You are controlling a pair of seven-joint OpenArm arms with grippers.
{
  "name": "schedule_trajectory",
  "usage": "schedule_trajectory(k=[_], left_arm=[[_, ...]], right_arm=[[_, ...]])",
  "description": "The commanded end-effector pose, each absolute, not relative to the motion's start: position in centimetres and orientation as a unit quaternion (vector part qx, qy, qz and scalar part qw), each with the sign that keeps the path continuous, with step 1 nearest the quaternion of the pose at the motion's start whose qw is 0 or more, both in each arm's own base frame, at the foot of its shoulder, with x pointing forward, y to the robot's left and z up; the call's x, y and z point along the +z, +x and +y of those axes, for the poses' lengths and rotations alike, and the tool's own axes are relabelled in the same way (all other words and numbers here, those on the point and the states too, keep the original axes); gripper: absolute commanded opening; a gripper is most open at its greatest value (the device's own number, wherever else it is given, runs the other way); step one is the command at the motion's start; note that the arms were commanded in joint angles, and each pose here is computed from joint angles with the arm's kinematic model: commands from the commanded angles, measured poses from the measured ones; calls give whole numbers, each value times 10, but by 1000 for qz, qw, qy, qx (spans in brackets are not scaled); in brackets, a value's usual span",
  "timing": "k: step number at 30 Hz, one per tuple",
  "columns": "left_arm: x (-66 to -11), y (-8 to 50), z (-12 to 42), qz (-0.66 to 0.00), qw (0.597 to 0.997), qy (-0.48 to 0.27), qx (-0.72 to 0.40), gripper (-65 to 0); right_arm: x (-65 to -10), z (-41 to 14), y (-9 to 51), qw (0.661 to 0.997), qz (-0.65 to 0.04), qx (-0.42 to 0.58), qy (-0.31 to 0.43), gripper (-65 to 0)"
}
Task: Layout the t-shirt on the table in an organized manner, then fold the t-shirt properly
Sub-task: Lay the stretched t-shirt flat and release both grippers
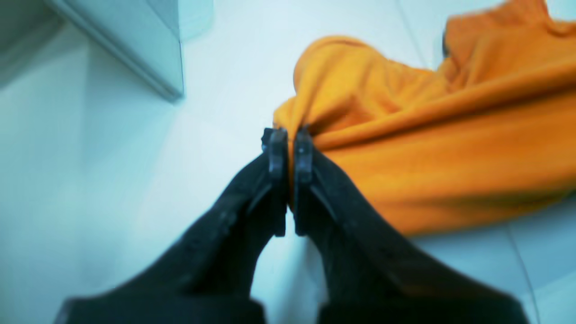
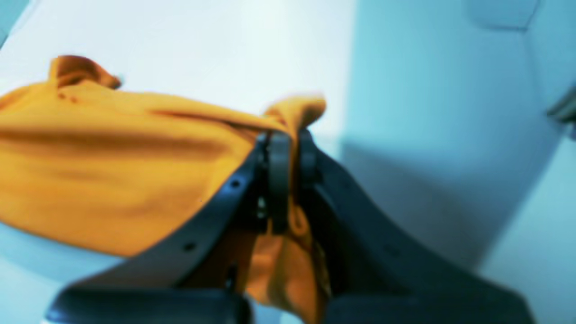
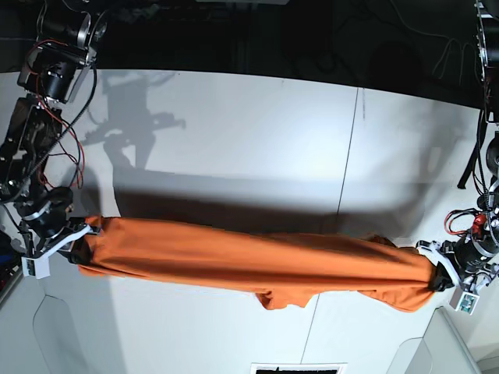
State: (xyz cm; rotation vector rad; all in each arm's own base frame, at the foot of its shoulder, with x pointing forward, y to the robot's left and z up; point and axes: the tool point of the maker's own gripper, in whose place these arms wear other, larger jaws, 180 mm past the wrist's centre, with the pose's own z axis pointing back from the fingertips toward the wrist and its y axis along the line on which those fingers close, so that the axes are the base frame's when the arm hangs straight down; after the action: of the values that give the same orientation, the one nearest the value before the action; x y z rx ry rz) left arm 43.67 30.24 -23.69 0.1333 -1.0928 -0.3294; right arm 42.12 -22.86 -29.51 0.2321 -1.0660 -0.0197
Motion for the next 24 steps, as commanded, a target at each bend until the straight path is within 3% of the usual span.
schedule_trajectory(k=[1, 8, 14, 17, 18, 20, 22, 24], left_arm=[[-201, 443, 307, -549, 816, 81, -160, -650], [-125, 433, 315, -608, 773, 117, -139, -650], [-153, 441, 290, -604, 776, 70, -165, -650], [-192, 452, 284, -591, 788, 55, -160, -650], [-209, 454, 282, -580, 798, 48, -156, -619], [-245, 454, 278, -552, 821, 30, -142, -488], [-273, 452, 270, -526, 839, 9, -142, -372], [-287, 448, 265, -506, 851, -3, -142, -338]], right_arm=[[-271, -237, 426, 835, -539, -11, 109, -650], [-251, -264, 409, 814, -570, -40, 102, -650], [-252, -269, 417, 802, -588, -45, 99, -650], [-264, -271, 433, 814, -570, -50, 97, -650], [-269, -270, 439, 819, -563, -52, 100, -650], [-279, -267, 448, 827, -548, -56, 109, -650], [-285, -261, 451, 833, -539, -53, 118, -452], [-288, -254, 450, 836, -532, -47, 125, -325]])
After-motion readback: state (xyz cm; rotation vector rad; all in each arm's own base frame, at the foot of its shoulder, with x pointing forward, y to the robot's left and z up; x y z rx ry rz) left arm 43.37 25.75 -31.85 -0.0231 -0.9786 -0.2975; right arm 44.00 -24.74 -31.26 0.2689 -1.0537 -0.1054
